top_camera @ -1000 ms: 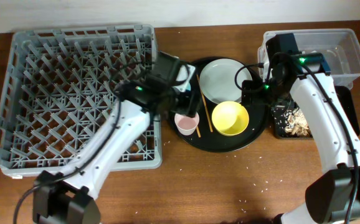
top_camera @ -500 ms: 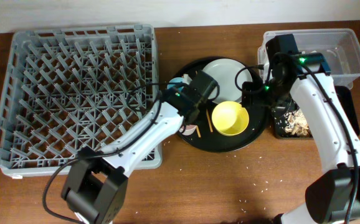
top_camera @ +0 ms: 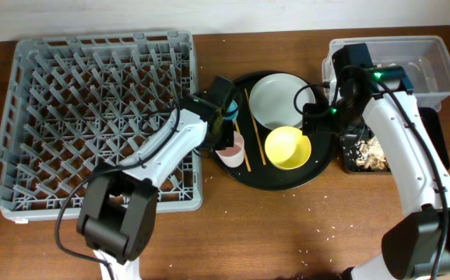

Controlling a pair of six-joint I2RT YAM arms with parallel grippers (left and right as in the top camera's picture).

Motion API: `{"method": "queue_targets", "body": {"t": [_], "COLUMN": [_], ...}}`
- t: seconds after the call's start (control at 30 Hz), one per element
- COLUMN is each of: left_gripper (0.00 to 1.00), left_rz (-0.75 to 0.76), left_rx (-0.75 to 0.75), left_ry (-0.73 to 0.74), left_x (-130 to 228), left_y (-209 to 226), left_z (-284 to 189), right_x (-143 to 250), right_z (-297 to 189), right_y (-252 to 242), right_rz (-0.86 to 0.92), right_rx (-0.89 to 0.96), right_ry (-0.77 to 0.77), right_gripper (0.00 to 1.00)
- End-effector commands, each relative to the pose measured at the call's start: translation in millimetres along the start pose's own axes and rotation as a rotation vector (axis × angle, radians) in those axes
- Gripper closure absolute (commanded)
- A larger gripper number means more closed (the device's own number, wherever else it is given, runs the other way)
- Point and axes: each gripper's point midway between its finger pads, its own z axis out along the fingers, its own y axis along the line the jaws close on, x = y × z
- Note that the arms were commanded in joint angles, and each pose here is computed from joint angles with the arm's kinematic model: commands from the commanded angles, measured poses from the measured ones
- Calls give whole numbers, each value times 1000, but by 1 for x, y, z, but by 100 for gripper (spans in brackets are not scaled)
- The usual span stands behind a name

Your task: Sort waste into correct bins and load items into the dishwasher rack

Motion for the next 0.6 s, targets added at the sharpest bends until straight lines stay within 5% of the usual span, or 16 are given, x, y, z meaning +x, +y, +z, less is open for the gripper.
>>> {"method": "queue_targets", "body": {"t": [0.0,0.03,0.27,0.47,0.57], "left_gripper": [85,99,100,100,100], "left_rz": [-10,-9,111,231,244], "left_rx": [55,56,171,821,1000], "left_ry": [17,18,-23,-82,-125], "left_x": [0,0,-6,-20,-31], "left_y": [-9,-9,-29,-44,-40], "left_z": [-3,-3,-62,-169,-196], "right_x": [-2,-2,-1,-11,-19], "right_z": [-4,-4,-4,-32,-62], "right_y": [-2,-2,14,125,153], "right_rz": [8,8,6,-241,-359], "right_rx": [4,4,-86,-804,-1054], "right_ry": [-14,-14,-2,-95,-194], "right_gripper": [2,1,1,3,5]}}
